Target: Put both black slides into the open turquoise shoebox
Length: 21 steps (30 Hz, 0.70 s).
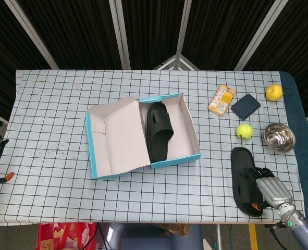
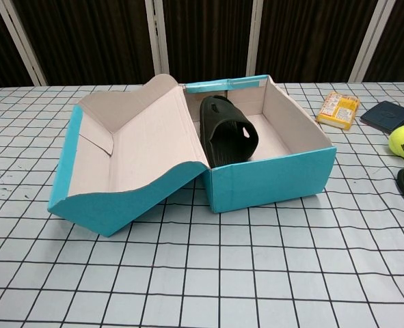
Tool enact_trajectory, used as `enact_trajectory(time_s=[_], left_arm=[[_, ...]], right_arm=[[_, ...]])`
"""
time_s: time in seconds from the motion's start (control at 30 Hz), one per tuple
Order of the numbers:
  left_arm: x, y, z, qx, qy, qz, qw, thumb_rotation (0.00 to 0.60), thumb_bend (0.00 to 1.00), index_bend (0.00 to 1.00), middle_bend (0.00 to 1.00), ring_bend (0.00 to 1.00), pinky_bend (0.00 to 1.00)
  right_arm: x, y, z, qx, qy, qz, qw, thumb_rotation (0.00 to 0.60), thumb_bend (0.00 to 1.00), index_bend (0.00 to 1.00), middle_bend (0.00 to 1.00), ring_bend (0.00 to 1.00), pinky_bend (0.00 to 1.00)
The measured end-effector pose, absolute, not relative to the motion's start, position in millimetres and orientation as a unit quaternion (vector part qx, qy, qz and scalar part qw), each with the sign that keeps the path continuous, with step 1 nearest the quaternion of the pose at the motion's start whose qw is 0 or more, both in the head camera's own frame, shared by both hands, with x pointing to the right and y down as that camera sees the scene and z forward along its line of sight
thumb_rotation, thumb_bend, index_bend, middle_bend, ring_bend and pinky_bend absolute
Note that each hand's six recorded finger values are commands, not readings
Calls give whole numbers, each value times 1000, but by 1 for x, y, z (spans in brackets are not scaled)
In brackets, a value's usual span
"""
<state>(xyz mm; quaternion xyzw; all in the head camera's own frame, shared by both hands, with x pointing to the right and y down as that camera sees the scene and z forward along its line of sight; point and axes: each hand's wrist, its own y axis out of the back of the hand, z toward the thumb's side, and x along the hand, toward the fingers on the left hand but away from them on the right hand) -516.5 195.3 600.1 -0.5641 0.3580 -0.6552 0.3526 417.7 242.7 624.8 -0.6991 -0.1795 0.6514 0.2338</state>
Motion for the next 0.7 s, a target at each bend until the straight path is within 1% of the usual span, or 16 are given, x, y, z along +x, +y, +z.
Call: enact_trajectory(time_s=[0.17, 0.33, 0.7], left_arm=[[-517, 195, 599, -564, 360, -655, 353, 600, 284, 102, 0, 3, 90], [-517, 195, 600, -563, 359, -655, 353, 600, 284, 103, 0, 3, 89], [-519, 195, 601, -558, 357, -660, 353, 600, 284, 104, 0, 3, 89]], right_arm=[[416, 249, 631, -703, -173, 652, 224, 600, 188, 63, 109, 1, 0], [413, 246, 638, -707, -181, 645, 226, 600, 187, 63, 109, 1, 0], [425, 249, 652, -704, -172, 652, 224, 600, 188, 63, 109, 0, 0]])
